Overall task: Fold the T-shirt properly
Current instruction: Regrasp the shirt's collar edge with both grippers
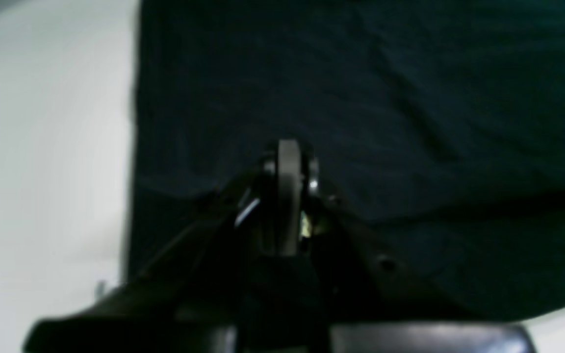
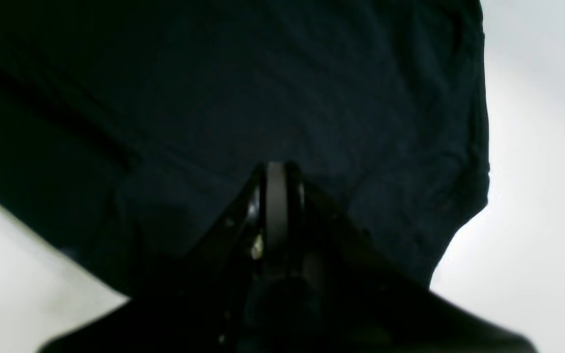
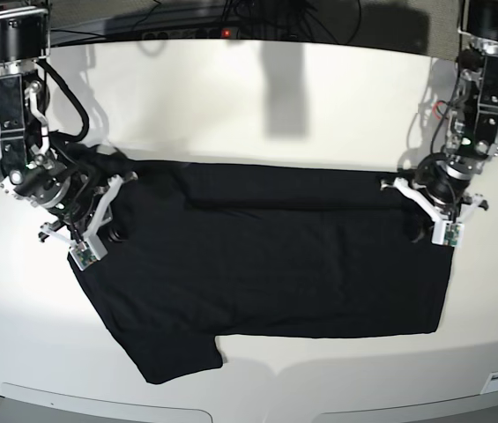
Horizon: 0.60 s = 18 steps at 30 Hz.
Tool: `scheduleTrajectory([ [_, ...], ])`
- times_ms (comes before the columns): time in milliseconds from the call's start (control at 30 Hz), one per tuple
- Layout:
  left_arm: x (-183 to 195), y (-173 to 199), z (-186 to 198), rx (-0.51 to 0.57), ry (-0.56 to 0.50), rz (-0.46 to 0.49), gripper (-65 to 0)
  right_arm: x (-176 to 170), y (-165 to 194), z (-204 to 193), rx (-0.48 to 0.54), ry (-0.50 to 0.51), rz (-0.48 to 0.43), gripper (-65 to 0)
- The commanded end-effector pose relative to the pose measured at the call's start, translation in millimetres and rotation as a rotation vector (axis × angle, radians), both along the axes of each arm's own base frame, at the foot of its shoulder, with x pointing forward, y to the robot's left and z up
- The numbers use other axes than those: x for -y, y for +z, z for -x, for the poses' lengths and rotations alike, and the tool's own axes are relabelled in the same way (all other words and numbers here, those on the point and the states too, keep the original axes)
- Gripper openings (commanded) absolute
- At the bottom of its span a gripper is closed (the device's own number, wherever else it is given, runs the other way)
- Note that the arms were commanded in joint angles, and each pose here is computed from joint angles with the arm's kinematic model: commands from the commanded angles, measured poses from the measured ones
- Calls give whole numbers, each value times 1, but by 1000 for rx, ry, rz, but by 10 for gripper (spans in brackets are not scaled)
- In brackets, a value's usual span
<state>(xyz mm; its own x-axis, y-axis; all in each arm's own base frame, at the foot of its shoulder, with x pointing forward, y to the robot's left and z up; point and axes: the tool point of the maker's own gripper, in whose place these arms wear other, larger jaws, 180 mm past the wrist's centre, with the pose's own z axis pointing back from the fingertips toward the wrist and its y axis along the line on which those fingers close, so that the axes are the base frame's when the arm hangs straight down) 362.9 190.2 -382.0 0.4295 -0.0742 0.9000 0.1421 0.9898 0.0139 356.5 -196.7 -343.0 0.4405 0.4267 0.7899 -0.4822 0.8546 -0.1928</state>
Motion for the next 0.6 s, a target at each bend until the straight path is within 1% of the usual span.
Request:
scheduleTrajectory([
  [0, -11, 10, -9, 44, 23, -10, -650, 8, 12, -11, 47, -29, 18, -650],
  [67, -19, -1, -10, 29, 47, 2, -650, 19, 0, -10, 24, -77, 33, -650],
  [233, -30, -19, -12, -24, 95, 52, -650, 36, -34, -2, -53, -123, 17, -650],
  [333, -35, -33, -7, -70, 110, 55, -650, 40, -42, 2, -82, -134, 21, -650],
  [500, -40, -61, 12, -189, 124, 44, -650, 42, -55, 15, -120, -132, 46, -650],
  [567, -40, -67, 20, -208, 124, 43, -650, 42, -63, 25, -138, -130, 50, -650],
])
